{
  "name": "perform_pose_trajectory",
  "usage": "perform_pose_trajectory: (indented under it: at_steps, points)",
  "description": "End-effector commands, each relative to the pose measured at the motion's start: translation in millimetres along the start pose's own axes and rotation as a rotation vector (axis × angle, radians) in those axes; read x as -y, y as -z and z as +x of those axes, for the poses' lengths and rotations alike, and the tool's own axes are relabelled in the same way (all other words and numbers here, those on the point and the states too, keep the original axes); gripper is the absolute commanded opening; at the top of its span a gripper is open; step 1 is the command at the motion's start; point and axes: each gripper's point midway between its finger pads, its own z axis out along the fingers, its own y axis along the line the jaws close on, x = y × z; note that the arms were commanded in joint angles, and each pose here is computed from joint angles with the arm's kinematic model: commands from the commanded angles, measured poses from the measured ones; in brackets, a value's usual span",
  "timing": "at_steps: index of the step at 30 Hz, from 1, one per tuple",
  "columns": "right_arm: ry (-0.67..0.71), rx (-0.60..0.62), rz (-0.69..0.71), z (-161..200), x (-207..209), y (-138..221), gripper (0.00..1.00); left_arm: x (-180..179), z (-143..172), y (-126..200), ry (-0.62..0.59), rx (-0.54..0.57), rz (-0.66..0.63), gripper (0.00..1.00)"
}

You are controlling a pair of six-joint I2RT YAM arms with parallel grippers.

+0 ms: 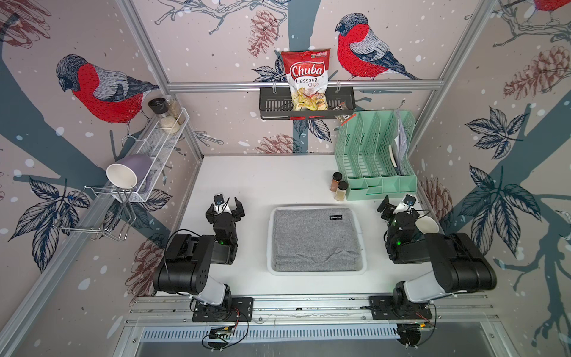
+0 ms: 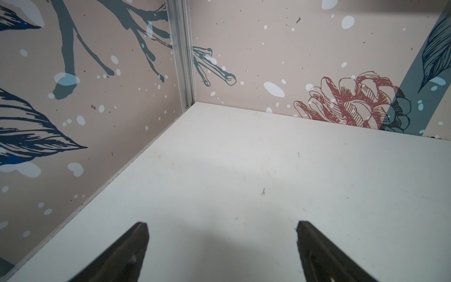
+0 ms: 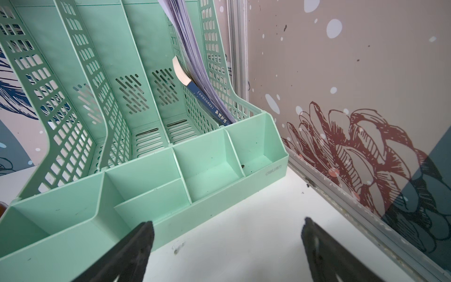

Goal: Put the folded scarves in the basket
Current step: Reset both arms

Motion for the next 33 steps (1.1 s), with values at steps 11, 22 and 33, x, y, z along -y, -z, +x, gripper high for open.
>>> perform_pose_trajectory:
  at_steps: [11,22,33]
  points:
    - [-0.015,0.013,-0.004,-3.9,-0.8,0.0,1.00,0.2,-5.8,-0.4,0.006,0.020,0.005,0.98]
    - [-0.015,0.013,-0.005,-3.8,-1.1,-0.3,1.00,0.2,-5.8,-0.4,0.005,0.020,0.005,0.98]
    - [-0.020,0.008,-0.017,-3.5,-0.7,-0.4,1.00,0.4,-5.6,-0.4,0.004,0.019,0.006,0.98]
